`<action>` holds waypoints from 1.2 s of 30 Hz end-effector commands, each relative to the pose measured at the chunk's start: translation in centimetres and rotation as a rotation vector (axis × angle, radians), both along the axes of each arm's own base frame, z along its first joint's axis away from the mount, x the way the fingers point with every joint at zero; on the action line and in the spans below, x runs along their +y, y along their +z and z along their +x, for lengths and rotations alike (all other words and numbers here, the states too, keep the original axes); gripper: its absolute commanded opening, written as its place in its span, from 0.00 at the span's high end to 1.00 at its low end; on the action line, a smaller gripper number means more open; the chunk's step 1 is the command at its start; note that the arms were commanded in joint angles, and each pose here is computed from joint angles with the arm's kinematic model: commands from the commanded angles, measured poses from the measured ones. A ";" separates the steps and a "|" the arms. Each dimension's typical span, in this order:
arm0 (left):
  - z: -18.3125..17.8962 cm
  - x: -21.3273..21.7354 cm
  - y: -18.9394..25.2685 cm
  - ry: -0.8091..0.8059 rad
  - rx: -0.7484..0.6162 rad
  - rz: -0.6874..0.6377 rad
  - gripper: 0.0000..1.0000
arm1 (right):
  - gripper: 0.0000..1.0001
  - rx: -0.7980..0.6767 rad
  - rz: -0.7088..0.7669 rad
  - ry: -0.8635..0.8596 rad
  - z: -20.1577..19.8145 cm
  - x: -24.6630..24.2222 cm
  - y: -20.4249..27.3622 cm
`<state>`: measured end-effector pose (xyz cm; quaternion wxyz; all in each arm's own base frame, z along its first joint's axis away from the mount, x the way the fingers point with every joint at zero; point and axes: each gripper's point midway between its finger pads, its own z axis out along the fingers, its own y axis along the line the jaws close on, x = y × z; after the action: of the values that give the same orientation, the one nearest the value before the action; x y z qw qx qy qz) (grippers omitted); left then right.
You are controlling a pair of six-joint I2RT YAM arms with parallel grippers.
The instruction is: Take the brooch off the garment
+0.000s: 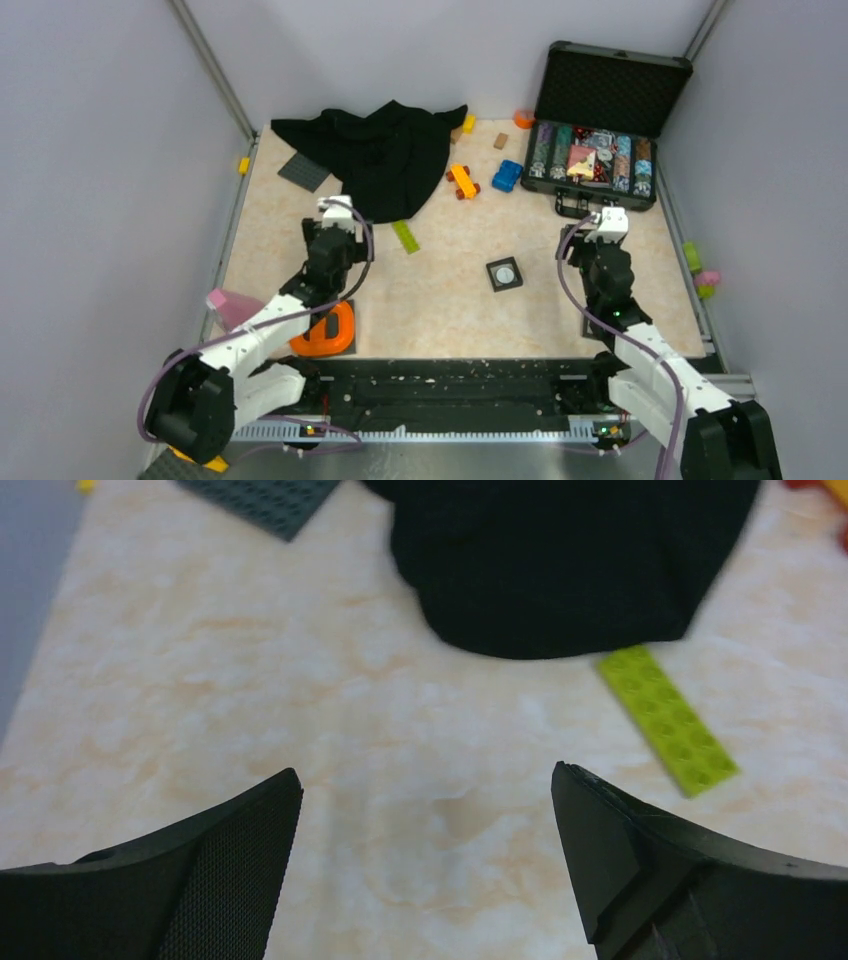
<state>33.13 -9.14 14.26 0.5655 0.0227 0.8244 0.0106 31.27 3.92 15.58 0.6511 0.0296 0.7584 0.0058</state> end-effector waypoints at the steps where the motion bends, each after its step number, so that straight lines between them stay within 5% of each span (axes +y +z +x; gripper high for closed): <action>1: 0.9 6.3 4.0 0.233 -0.299 -0.009 0.01 | 0.33 -0.246 -0.129 0.028 0.8 -0.8 4.1; 8: 0.2 11.7 1.0 0.394 -0.346 0.059 0.01 | 0.33 -0.209 -0.124 -0.082 2.2 -3.8 0.1; 16: 2.0 12.6 -0.8 0.325 -0.325 0.094 0.03 | 0.29 -0.185 -0.074 -0.096 3.2 -4.8 -3.7; 21: 3.2 12.5 -1.4 0.271 -0.276 0.073 0.05 | 0.21 -0.109 -0.076 -0.127 4.7 -5.3 -4.9; 23: 3.8 12.8 -1.3 0.283 -0.273 0.034 0.07 | 0.02 -0.097 -0.077 -0.129 4.8 -5.4 -5.1; 29: 5.0 12.3 -2.6 0.175 -0.341 -0.046 0.06 | 0.01 -0.100 -0.075 -0.109 5.0 -5.1 -5.1; 32: 5.5 12.3 -3.9 0.177 -0.228 -0.044 0.14 | 0.01 -0.101 -0.075 -0.109 5.0 -5.1 -5.0; 33: 5.7 12.5 -3.8 0.186 -0.242 -0.045 0.03 | 0.01 -0.098 -0.075 -0.109 5.0 -5.1 -5.1; 36: 5.6 12.5 -3.4 0.185 -0.277 -0.047 0.01 | 0.01 -0.098 -0.075 -0.108 5.0 -5.1 -5.1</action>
<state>37.33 3.80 8.18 0.6307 -0.0720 0.7699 0.0652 35.48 -1.24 8.97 0.6679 0.0399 0.7402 -0.0662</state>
